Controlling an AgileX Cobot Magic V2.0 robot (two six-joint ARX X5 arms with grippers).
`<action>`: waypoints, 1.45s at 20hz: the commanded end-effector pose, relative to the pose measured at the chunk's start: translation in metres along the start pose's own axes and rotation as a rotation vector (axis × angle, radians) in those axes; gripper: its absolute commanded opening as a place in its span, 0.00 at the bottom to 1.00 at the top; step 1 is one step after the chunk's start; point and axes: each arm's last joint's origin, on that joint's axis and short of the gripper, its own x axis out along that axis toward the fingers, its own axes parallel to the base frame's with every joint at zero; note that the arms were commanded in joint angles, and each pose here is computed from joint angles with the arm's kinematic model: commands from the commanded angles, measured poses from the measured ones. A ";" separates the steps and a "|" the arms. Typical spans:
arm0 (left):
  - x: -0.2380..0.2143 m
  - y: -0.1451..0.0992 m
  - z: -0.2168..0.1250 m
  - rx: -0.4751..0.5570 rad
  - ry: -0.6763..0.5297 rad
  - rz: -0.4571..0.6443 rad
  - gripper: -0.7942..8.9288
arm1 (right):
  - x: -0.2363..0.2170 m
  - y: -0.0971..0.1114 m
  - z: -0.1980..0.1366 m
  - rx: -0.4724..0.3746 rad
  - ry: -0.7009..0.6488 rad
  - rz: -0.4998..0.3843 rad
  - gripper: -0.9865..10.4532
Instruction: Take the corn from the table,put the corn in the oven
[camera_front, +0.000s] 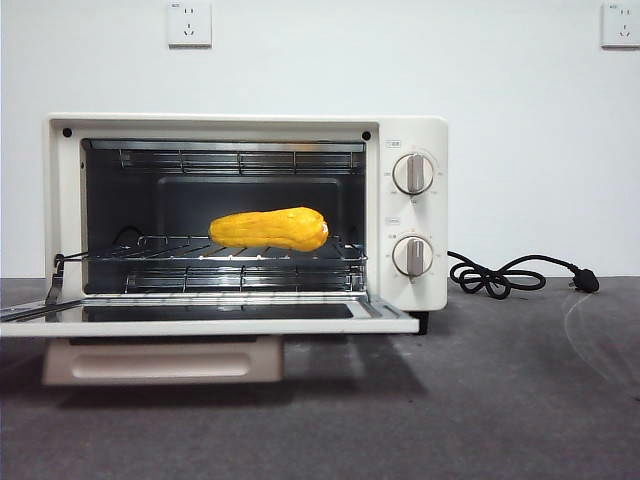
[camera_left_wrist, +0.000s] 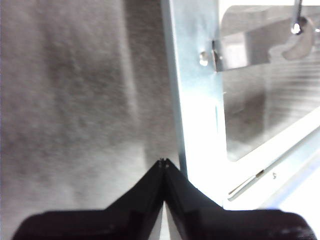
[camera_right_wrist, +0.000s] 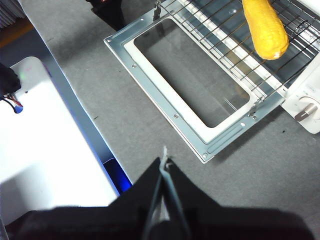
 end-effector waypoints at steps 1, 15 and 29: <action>0.002 -0.002 -0.002 0.012 -0.014 -0.121 0.07 | 0.000 0.000 0.001 -0.007 -0.001 0.000 0.07; -0.023 0.004 0.001 0.000 -0.211 -0.443 0.07 | 0.000 0.000 0.001 -0.007 -0.001 0.000 0.07; -0.072 -0.020 0.053 0.146 -0.392 -0.504 0.07 | 0.001 0.000 0.001 -0.005 -0.008 -0.001 0.07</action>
